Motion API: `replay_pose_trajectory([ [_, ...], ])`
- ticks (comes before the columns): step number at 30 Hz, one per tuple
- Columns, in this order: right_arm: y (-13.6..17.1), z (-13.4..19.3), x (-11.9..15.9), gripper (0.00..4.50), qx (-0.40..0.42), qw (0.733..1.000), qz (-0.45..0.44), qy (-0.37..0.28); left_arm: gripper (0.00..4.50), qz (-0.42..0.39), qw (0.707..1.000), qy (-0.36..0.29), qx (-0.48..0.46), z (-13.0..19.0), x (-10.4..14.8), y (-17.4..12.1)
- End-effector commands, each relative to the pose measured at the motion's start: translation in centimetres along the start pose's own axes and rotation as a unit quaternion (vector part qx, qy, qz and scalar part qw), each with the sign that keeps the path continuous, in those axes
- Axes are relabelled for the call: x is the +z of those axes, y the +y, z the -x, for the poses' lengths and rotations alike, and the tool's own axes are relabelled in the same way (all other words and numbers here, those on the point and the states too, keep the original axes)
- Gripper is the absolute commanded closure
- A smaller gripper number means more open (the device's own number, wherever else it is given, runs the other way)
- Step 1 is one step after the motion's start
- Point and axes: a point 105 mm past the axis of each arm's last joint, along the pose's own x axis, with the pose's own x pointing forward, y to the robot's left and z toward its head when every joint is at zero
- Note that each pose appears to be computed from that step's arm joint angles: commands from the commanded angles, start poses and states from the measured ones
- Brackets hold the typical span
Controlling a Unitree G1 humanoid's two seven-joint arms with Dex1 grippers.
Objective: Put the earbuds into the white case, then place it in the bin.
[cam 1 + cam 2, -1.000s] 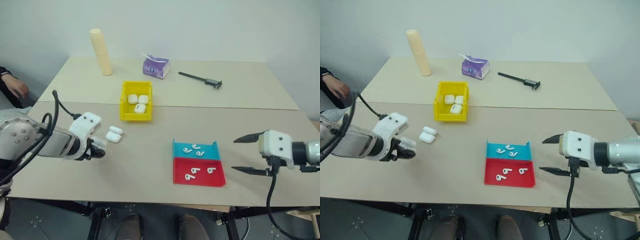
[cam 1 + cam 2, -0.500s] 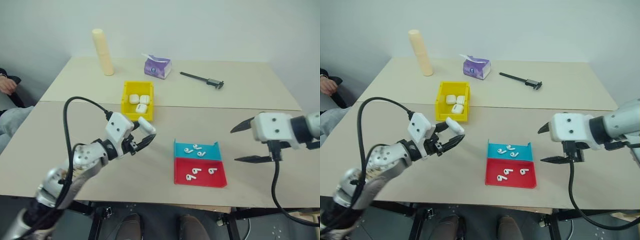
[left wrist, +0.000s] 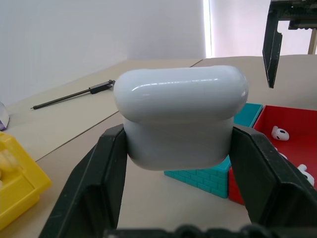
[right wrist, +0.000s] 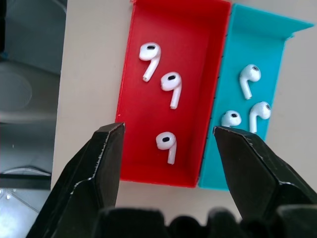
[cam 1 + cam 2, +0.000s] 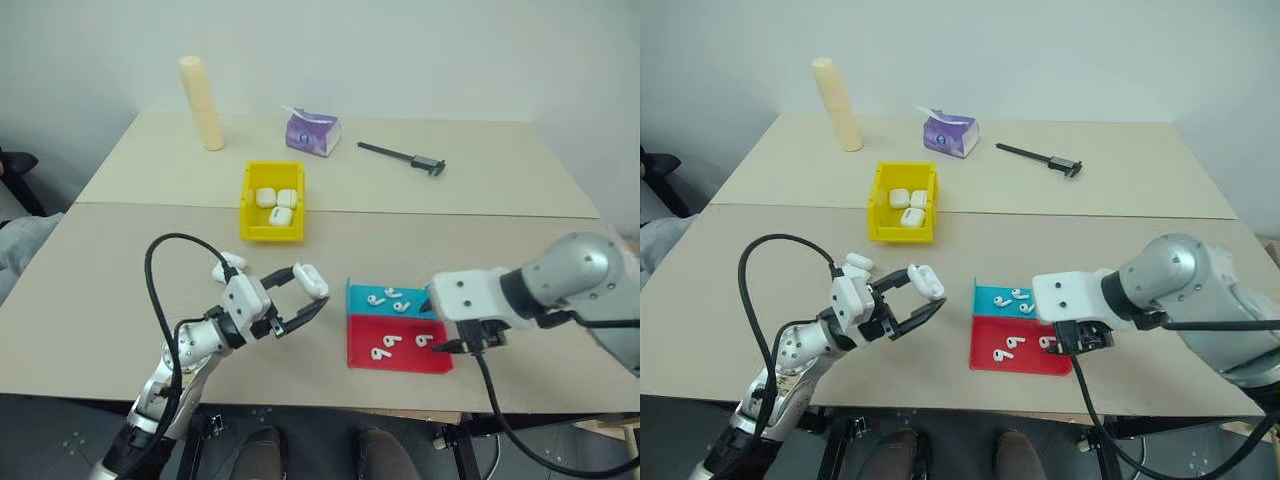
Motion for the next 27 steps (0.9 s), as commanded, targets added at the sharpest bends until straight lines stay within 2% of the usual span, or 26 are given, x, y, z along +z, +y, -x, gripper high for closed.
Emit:
replay_pose_trajectory([
  [1, 0.0, -0.1, 0.4, 1.38, -0.013, 1.0, 0.017, 0.015, 1.72, -0.033, 0.999, -0.018, 0.004, 0.0, 1.2, 0.1],
  [3, 0.2, -0.6, 0.4, 1.83, -0.01, 0.999, 0.028, 0.02, 1.72, -0.033, 0.999, -0.019, 0.006, -0.1, 1.2, 0.0],
  [5, 0.1, -1.1, 0.2, 2.53, -0.019, 0.998, 0.045, 0.031, 1.72, -0.029, 0.999, -0.016, 0.009, -0.3, 1.2, -0.1],
  [27, 0.0, -4.0, -1.9, 2.53, -0.016, 0.99, 0.106, 0.095, 1.72, -0.039, 0.999, 0.006, -0.021, -0.2, 1.3, -1.2],
])
